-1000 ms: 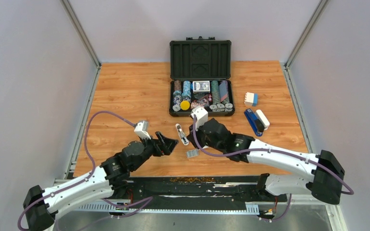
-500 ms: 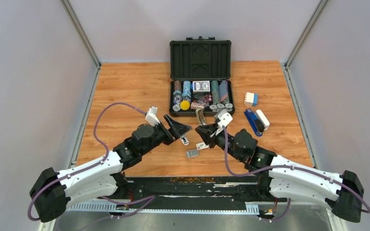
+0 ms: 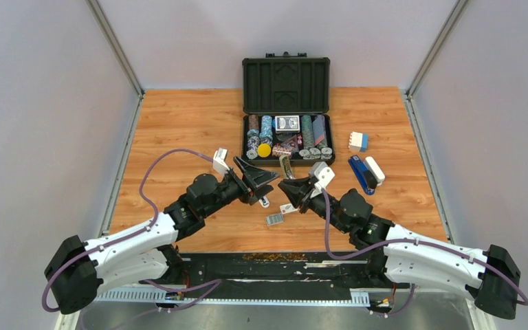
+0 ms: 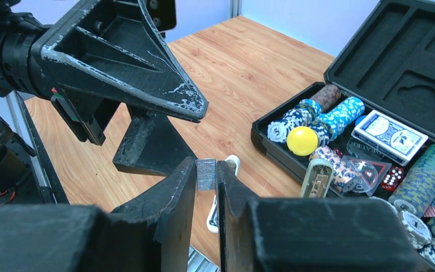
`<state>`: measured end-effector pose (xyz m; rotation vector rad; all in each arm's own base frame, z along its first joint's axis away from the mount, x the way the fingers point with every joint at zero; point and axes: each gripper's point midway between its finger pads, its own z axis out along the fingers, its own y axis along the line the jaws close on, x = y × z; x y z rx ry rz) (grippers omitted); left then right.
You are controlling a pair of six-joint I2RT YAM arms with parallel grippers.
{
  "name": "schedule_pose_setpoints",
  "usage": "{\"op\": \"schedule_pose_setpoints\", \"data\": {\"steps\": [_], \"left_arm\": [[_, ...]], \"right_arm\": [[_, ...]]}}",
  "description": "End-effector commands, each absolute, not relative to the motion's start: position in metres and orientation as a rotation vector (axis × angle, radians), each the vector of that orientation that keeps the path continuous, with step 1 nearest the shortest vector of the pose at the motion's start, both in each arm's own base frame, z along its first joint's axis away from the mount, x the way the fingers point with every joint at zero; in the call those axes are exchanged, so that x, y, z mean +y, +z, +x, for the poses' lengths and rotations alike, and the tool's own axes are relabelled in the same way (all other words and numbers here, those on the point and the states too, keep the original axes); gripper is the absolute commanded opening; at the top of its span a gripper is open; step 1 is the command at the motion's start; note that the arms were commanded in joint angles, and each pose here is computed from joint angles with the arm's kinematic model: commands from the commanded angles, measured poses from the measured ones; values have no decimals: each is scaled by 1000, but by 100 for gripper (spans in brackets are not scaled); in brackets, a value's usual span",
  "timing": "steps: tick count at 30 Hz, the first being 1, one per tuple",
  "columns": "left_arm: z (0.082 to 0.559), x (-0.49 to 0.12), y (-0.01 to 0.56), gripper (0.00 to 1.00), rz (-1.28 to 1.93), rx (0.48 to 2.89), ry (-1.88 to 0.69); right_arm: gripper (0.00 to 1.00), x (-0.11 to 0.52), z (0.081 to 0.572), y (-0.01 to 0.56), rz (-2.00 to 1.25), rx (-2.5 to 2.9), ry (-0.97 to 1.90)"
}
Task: Load the staples into the stapler
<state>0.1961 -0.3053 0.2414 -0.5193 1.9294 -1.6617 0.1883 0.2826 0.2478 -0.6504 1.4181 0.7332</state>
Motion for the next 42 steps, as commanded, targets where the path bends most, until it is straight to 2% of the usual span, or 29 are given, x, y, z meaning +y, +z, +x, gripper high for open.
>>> {"op": "schedule_pose_setpoints", "data": {"steps": [1,9,21,42], "left_arm": [[193,-310,269,89,-564,1852,-1814],[191,-316,264,79,-632,1854,-1900],[185,-325,262,69,-647,1862,-1956],[185,-323,263,47,-647,1839,-1954]], "right_arm": [[20,286,186,268,-635,1333,772],[21,288,186,269,-623,1316,787],[21,290,187,268,-617,1316,795],[20,291,186,263,-619,1328,803]]}}
